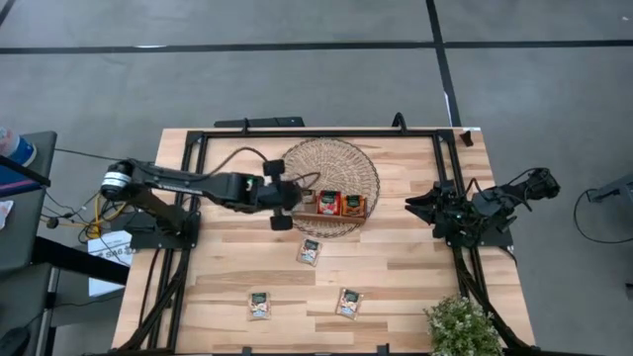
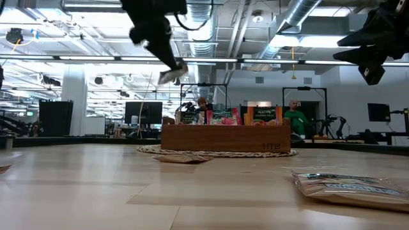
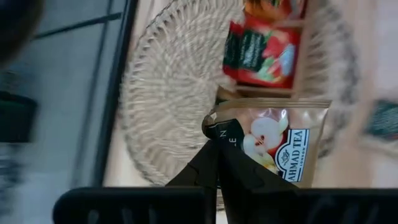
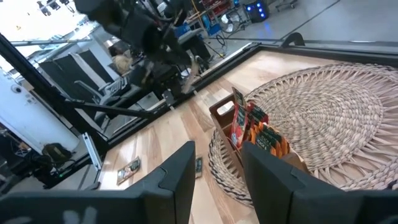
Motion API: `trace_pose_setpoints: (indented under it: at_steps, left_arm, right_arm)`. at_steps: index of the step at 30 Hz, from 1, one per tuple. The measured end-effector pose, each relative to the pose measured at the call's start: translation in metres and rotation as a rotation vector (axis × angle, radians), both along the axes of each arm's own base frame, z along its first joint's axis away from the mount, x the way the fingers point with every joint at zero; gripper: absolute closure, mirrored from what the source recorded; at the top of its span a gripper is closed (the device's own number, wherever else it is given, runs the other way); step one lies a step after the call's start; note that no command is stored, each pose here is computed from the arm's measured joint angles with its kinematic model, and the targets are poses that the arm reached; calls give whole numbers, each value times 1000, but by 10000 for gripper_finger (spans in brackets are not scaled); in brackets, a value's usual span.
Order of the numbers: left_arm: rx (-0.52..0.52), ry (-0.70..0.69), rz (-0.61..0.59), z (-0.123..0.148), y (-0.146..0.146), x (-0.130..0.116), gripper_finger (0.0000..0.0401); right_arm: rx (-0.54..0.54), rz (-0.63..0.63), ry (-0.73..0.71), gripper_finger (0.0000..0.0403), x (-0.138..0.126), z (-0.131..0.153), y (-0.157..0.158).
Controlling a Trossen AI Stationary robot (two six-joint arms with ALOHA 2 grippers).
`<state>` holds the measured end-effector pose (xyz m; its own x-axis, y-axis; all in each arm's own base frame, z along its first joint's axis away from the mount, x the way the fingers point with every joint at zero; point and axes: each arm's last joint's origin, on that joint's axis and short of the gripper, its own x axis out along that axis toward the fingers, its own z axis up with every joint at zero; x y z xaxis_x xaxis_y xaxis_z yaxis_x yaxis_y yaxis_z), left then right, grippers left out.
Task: Pick & Place Tea
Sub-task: Put the brown tea bag into the left section of the wooden organizer
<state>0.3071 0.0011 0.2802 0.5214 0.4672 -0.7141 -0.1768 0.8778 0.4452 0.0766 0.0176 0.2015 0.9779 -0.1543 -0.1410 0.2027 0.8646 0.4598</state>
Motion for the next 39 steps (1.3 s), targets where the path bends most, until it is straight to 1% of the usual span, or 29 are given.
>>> trace_pose_setpoints:
  at_steps: [4,8,10,12,17,21,27,32,36,39]
  left_arm:
    - [173,85,-22,-20,-3,17,401]
    - [360,161,-16,-40,-5,33,401]
    - [441,161,-10,-45,-7,41,401]
    - [489,139,2,-46,-10,46,401]
    - [503,76,-5,-44,-22,51,401]
    - [504,88,-22,-45,-27,49,401]
    - [471,73,12,-48,-27,48,401]
    - [480,144,1,-68,-28,53,401]
    - [548,216,14,-86,-27,58,401]
    - [565,237,32,-94,-25,60,401]
  right_arm:
    - [-1,0,1,280,0,0,0]
    - [-2,0,3,280,0,0,0]
    - [-10,0,5,280,0,0,0]
    - [-12,-1,7,280,0,-1,0]
    - [-15,-1,9,280,0,-1,0]
    - [-32,2,12,280,0,-1,0]
    - [-41,2,13,280,0,-1,0]
    - [-41,2,13,280,0,-1,0]
    - [-40,2,13,280,0,-1,0]
    - [-40,2,13,280,0,-1,0]
